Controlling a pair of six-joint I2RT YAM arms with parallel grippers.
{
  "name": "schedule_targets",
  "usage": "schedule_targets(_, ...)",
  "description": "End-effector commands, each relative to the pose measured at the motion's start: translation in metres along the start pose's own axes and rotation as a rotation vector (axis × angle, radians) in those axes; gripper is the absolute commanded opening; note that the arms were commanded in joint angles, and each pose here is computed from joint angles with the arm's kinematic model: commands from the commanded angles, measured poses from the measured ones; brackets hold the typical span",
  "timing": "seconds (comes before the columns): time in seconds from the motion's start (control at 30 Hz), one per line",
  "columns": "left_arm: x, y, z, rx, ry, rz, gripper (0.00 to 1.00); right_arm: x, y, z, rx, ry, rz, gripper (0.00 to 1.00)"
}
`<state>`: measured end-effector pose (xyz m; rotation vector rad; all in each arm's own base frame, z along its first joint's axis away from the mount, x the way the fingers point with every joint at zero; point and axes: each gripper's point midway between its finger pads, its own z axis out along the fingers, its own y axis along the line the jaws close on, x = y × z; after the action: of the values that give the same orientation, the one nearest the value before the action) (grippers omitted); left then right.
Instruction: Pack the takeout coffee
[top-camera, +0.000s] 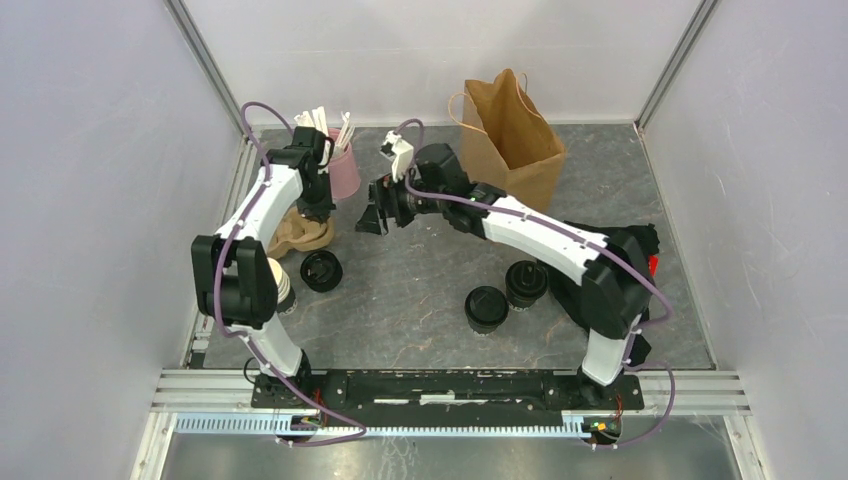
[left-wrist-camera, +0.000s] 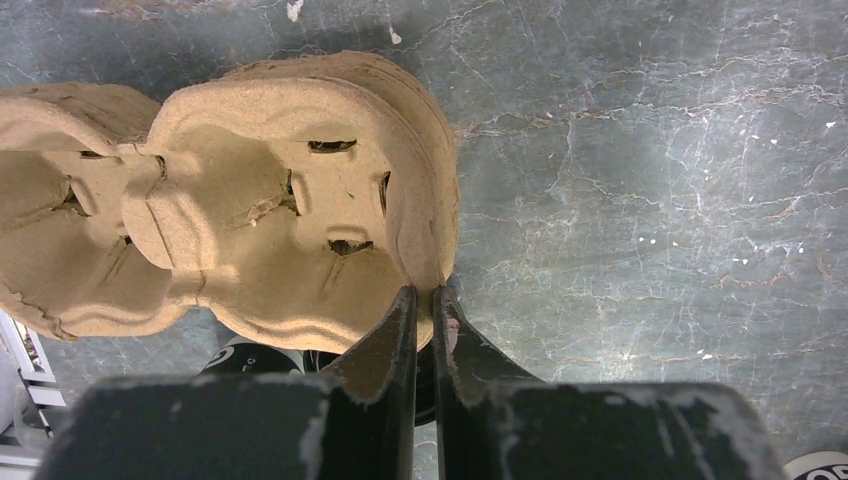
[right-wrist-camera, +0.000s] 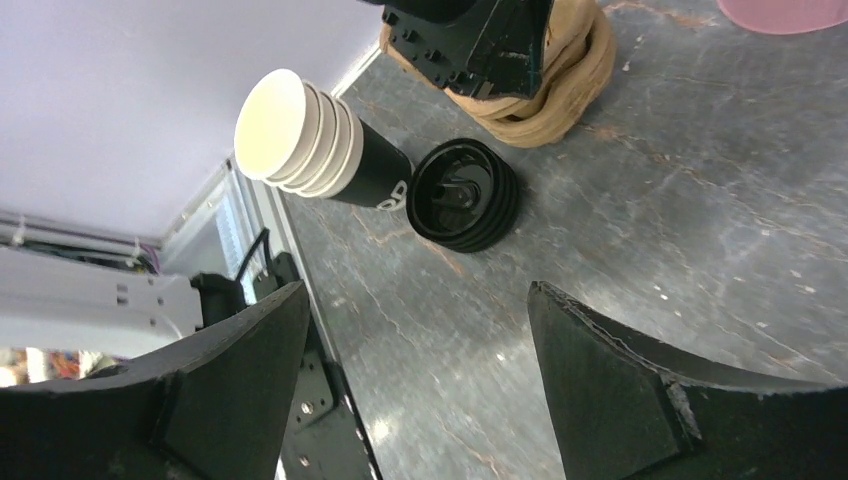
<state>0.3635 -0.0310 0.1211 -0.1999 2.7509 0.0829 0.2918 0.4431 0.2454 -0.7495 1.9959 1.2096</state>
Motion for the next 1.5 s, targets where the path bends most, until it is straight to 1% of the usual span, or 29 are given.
schedule_targets(0.0,-0.010,0.002,-0.019,0.020,-0.063,0.045,0.03,-0.032,0.002,0.022,-0.004,-0.126,0.067,0.86)
schedule_targets(0.1,-0.010,-0.001,-0.019,0.034,-0.068,0.032,0.03,-0.022,-0.014,0.042,0.010,-0.129,0.131,0.84)
schedule_targets(0.2,-0.013,-0.007,-0.021,0.072,-0.098,0.021,0.04,-0.008,-0.032,0.060,0.022,-0.117,0.197,0.81)
schedule_targets(0.27,-0.014,-0.011,-0.021,0.096,-0.120,0.022,0.04,-0.002,-0.043,0.068,0.019,-0.113,0.258,0.75)
schedule_targets(0.33,-0.012,-0.012,-0.021,0.109,-0.135,0.022,0.04,0.002,-0.049,0.077,0.007,-0.113,0.302,0.72)
schedule_targets(0.4,-0.014,-0.015,-0.020,0.130,-0.173,0.022,0.05,0.004,-0.053,0.085,-0.001,-0.116,0.326,0.71)
schedule_targets(0.57,-0.009,-0.026,-0.019,0.210,-0.222,0.031,0.05,0.012,-0.068,0.103,-0.001,-0.125,0.392,0.71)
schedule_targets(0.67,-0.003,-0.028,-0.017,0.236,-0.231,0.035,0.05,0.019,-0.077,0.116,-0.007,-0.132,0.437,0.71)
schedule_targets(0.9,0.015,-0.027,-0.011,0.266,-0.222,0.041,0.06,0.027,-0.092,0.139,-0.017,-0.136,0.470,0.70)
schedule_targets(1.1,0.022,-0.021,-0.012,0.259,-0.228,0.039,0.06,0.043,-0.096,0.152,-0.065,-0.125,0.520,0.57)
schedule_targets(1.17,0.023,-0.021,-0.012,0.261,-0.225,0.037,0.06,0.045,-0.094,0.154,-0.076,-0.120,0.514,0.57)
schedule_targets(1.27,0.021,-0.023,-0.012,0.271,-0.230,0.036,0.07,0.043,-0.088,0.151,-0.120,-0.134,0.514,0.61)
schedule_targets(1.47,0.022,-0.024,-0.007,0.275,-0.216,0.038,0.07,0.043,-0.085,0.146,-0.164,-0.166,0.573,0.67)
